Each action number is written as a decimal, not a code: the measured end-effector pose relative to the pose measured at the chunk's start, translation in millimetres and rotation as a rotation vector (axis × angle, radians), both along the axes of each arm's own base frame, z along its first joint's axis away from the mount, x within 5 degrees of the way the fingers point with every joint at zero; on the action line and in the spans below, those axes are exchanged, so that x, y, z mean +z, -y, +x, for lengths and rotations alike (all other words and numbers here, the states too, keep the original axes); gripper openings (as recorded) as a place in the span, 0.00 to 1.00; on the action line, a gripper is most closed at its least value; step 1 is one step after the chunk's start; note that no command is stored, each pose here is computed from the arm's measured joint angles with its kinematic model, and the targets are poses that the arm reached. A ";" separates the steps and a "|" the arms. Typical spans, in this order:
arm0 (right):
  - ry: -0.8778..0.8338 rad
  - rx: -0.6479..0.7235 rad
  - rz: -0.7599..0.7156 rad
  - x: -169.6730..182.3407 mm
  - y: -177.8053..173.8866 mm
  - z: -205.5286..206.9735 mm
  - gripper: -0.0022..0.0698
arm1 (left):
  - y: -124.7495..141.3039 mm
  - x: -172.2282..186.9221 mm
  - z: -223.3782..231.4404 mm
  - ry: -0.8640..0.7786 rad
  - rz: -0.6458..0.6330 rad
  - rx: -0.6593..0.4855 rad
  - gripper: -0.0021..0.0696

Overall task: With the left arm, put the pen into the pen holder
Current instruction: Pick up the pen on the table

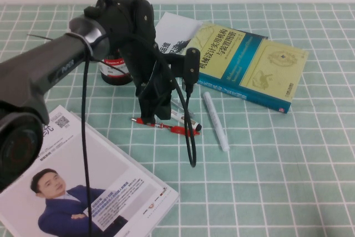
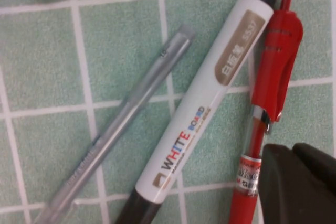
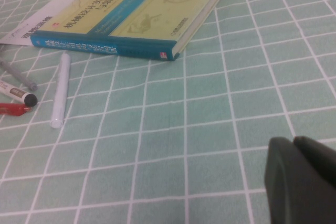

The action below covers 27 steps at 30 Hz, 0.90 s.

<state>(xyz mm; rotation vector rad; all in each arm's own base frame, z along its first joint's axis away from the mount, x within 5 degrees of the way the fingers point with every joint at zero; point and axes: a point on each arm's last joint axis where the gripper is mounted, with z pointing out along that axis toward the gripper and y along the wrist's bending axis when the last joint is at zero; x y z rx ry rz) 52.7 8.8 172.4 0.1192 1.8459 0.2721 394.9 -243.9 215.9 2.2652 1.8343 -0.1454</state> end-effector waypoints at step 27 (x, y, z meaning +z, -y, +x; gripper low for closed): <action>0.000 0.000 0.000 0.0 0.0 0.0 0.00 | 5.8 -22.0 0.7 -0.027 0.045 -0.023 0.54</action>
